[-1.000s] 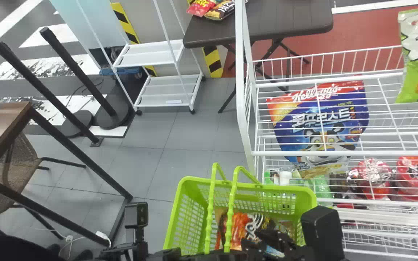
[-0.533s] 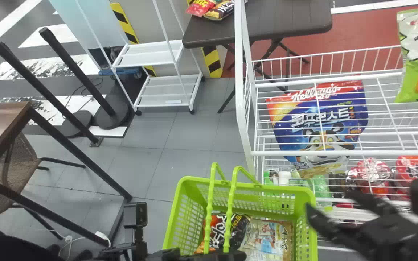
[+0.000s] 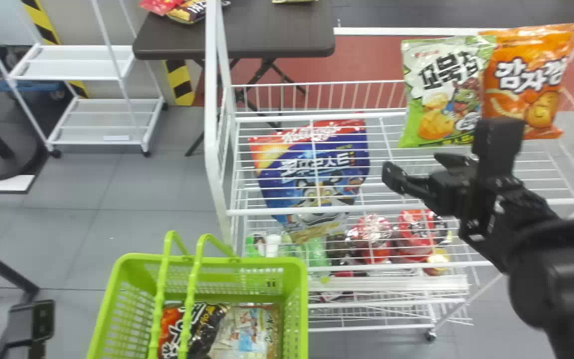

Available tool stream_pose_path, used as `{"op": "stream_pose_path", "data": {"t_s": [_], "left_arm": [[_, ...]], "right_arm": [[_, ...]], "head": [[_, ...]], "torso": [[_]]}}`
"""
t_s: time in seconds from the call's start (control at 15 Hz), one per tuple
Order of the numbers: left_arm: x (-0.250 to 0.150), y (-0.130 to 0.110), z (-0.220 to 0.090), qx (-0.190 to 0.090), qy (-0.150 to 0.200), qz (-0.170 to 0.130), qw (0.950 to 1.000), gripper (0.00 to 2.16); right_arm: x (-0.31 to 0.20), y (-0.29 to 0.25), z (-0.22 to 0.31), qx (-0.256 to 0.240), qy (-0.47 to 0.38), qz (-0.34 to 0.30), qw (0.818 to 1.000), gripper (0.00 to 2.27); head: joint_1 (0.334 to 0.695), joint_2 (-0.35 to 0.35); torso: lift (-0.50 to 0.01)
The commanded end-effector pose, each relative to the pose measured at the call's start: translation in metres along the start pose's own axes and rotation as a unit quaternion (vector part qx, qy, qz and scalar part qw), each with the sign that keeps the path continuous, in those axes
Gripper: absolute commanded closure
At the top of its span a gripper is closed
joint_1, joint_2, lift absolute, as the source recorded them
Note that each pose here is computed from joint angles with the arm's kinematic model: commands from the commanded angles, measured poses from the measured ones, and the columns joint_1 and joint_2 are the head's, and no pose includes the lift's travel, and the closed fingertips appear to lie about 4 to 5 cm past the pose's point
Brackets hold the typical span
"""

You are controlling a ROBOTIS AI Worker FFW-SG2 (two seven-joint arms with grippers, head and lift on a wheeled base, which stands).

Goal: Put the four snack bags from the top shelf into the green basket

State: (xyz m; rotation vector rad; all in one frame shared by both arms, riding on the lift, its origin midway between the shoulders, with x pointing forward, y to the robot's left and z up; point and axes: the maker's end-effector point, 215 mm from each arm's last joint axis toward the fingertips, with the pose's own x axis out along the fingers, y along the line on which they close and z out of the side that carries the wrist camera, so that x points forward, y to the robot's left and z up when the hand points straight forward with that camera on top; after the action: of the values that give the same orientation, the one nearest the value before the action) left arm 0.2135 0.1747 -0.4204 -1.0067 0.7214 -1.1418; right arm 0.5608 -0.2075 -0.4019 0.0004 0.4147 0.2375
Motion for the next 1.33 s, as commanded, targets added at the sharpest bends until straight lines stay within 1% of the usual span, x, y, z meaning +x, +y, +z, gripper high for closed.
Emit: {"op": "stream_pose_path", "data": {"t_s": [0.0, 0.07, 0.2, 0.33, 0.4, 0.47, 0.53, 0.6, 0.67, 0.73, 0.93, 1.27], "left_arm": [[-0.002, -0.002, 0.0, -0.001, -0.003, -0.003, 1.0, 2.15], [-0.002, -0.002, 0.0, 0.0, -0.004, -0.003, 1.0, 2.15], [-0.002, -0.002, -0.001, -0.001, -0.005, -0.003, 1.0, 2.15], [-0.002, -0.001, 0.0, -0.001, -0.006, -0.003, 1.0, 2.15], [-0.002, -0.001, -0.001, -0.002, -0.006, -0.003, 1.0, 2.15], [-0.003, -0.001, 0.0, -0.001, -0.007, -0.002, 1.0, 2.15], [-0.003, 0.0, 0.0, 0.0, -0.008, -0.002, 1.0, 2.15], [-0.003, 0.0, 0.0, -0.001, -0.008, -0.002, 1.0, 2.15], [-0.003, 0.0, 0.0, -0.001, -0.008, -0.002, 1.0, 2.15], [-0.003, 0.0, 0.0, -0.001, -0.008, -0.002, 1.0, 2.15], [-0.004, 0.001, 0.001, -0.001, -0.009, -0.001, 1.0, 2.15], [-0.004, 0.001, 0.001, -0.001, -0.01, -0.001, 1.0, 2.15]], "right_arm": [[0.033, -0.038, 0.031, 0.0, -0.035, -0.028, 0.999, 0.06], [0.043, -0.05, 0.044, 0.0, -0.052, -0.036, 0.998, 0.06], [0.063, -0.069, 0.055, 0.004, -0.06, -0.046, 0.997, 0.06], [0.082, -0.083, 0.045, 0.001, -0.035, -0.062, 0.997, 0.06], [0.088, -0.091, 0.037, -0.004, -0.021, -0.078, 0.997, 0.1], [0.092, -0.095, 0.034, -0.01, -0.013, -0.083, 0.996, 0.28], [0.094, -0.096, 0.033, -0.009, -0.01, -0.083, 0.996, 0.66], [0.094, -0.096, 0.032, -0.009, -0.008, -0.084, 0.996, 1.33], [0.094, -0.096, 0.027, -0.006, -0.005, -0.092, 0.996, 2.07], [0.092, -0.099, 0.023, -0.008, 0.0, -0.105, 0.994, 2.24], [0.088, -0.099, 0.018, -0.007, -0.004, -0.106, 0.994, 2.25], [0.069, -0.086, 0.027, -0.006, -0.032, -0.097, 0.995, 2.25]], "head": [[0.695, -0.039], [0.695, -0.051], [0.695, -0.084], [0.695, -0.098], [0.695, -0.109], [0.695, -0.115], [0.695, -0.121], [0.695, -0.123], [0.695, -0.125], [0.695, -0.125], [0.695, -0.132], [0.695, -0.128]], "torso": [[0.0], [0.0], [0.0], [0.0], [0.0], [0.0], [0.0], [0.0], [0.0], [0.0], [0.0], [0.0]]}}
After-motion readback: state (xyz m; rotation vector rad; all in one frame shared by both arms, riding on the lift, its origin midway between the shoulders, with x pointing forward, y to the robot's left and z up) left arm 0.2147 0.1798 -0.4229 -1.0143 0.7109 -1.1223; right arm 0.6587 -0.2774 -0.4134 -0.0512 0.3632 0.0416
